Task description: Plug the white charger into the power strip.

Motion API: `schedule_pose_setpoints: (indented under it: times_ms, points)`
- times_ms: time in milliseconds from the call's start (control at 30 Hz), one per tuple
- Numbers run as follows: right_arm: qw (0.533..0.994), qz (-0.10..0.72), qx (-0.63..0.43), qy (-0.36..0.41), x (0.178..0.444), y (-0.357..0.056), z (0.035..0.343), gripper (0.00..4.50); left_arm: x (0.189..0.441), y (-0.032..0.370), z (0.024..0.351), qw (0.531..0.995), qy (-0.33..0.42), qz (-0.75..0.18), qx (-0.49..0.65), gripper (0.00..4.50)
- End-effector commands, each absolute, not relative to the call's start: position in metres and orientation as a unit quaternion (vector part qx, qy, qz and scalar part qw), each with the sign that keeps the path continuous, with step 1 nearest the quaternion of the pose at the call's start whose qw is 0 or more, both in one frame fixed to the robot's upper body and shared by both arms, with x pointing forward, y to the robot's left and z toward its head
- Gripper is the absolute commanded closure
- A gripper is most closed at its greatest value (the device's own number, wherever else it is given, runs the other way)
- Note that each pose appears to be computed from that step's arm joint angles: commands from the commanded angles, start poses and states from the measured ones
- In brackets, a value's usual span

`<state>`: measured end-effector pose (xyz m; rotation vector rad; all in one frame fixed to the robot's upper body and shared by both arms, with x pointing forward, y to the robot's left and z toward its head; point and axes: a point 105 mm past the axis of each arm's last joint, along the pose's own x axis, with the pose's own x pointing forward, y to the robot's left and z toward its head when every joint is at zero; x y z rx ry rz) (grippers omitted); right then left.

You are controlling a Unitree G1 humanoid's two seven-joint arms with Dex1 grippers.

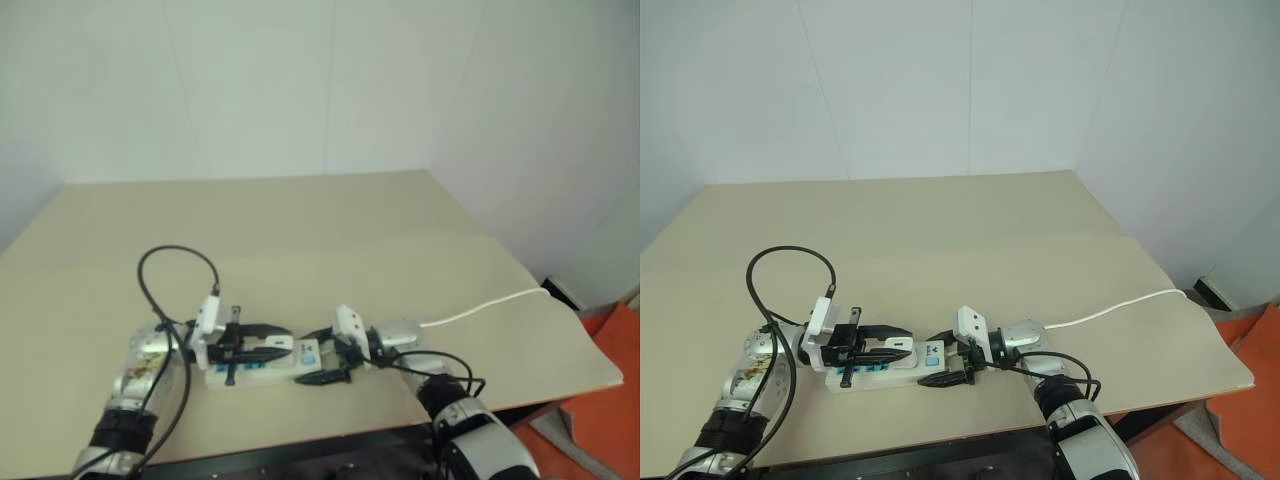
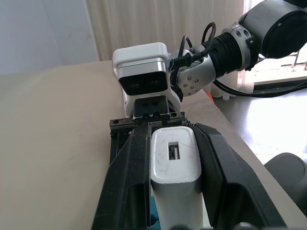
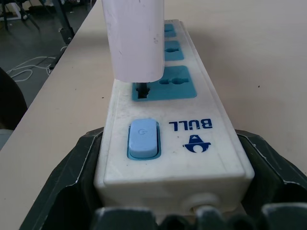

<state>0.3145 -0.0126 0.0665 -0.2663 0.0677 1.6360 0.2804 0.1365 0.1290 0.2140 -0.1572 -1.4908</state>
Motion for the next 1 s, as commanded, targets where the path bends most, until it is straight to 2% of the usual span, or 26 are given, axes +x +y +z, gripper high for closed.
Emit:
schedule_pose_setpoints:
  times_ms: [33, 767, 1000]
  points:
    - [0.669, 0.731, -0.119, 0.059, 0.308, -0.013, 0.053, 1.09, 0.276, 0.138, 0.124, 0.716, -0.057, -0.687, 0.109, 3.47]
    - [0.667, 0.732, -0.124, 0.06, 0.309, -0.014, 0.053, 1.09, 0.27, 0.136, 0.097, 0.742, -0.021, -0.663, 0.095, 3.47]
    - [0.666, 0.733, -0.124, 0.06, 0.309, -0.014, 0.054, 1.09, 0.268, 0.138, 0.09, 0.746, 0.012, -0.658, 0.101, 3.47]
